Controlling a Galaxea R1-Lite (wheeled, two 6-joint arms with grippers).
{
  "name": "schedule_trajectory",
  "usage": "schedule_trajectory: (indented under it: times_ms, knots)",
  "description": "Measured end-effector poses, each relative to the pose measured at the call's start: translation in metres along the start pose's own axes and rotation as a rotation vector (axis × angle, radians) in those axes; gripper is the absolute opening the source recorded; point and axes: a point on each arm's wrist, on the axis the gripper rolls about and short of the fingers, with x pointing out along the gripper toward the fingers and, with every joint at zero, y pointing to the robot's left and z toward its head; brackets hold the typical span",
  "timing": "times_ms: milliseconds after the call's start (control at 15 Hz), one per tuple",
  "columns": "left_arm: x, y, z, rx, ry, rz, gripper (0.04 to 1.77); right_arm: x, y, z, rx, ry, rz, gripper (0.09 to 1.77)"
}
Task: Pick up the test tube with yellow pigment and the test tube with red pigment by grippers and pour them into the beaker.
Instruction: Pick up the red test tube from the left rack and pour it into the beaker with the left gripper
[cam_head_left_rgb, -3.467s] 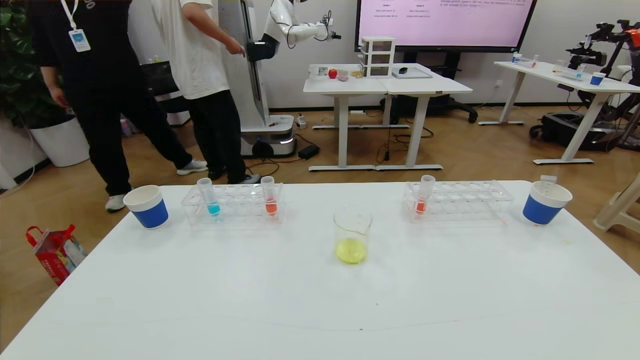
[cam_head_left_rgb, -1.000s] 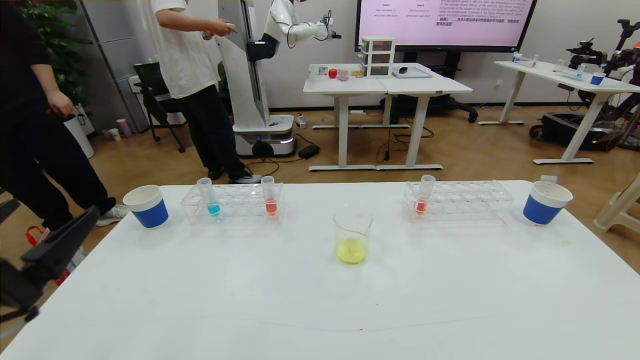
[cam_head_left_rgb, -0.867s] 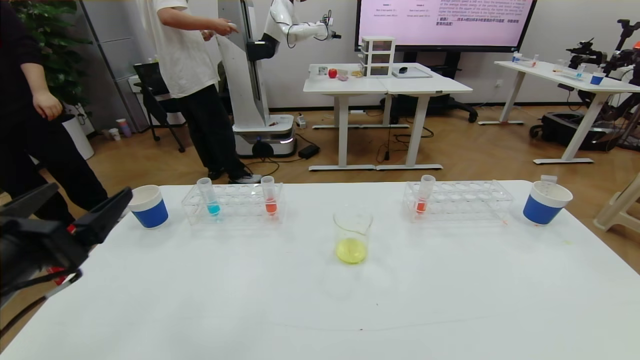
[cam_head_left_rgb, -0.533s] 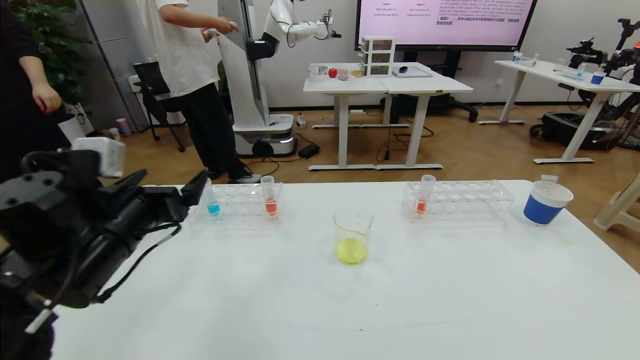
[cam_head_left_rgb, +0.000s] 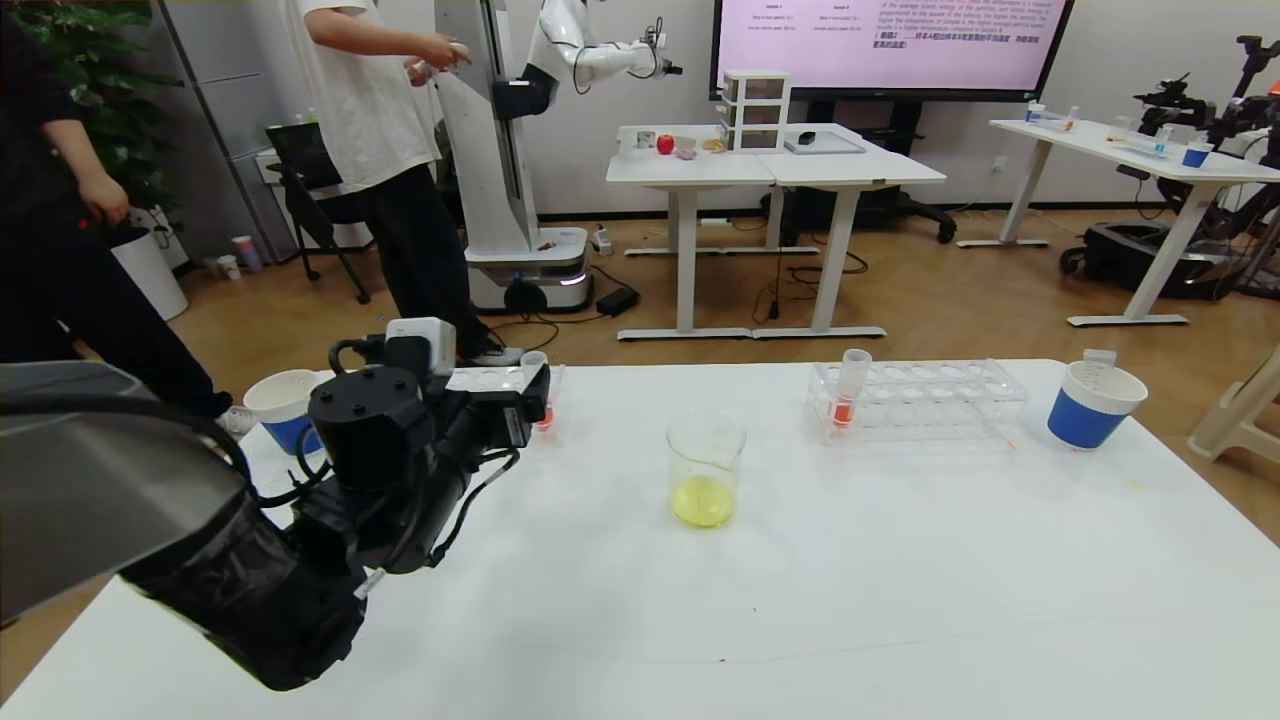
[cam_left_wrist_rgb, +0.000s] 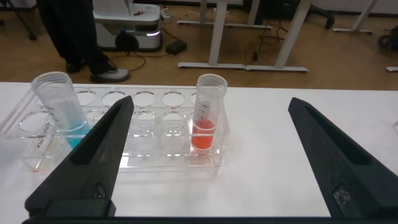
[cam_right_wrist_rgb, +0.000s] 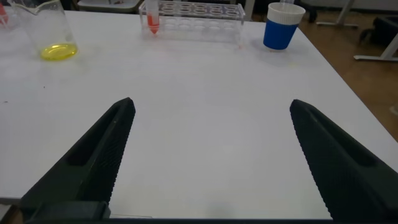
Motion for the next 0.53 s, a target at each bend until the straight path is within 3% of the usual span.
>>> schedule_trajectory:
  times_ms: [200,533]
  knots:
    - [0.013,-0.004,-0.017,0.001,0.003,0.019,1.73,0.0,0.0,0.0,0.0,0.0,0.0,1.74]
    - [0.048,-0.008,-0.028,0.013,-0.021,0.037,1.73,0.0,0.0,0.0,0.0,0.0,0.0,1.74]
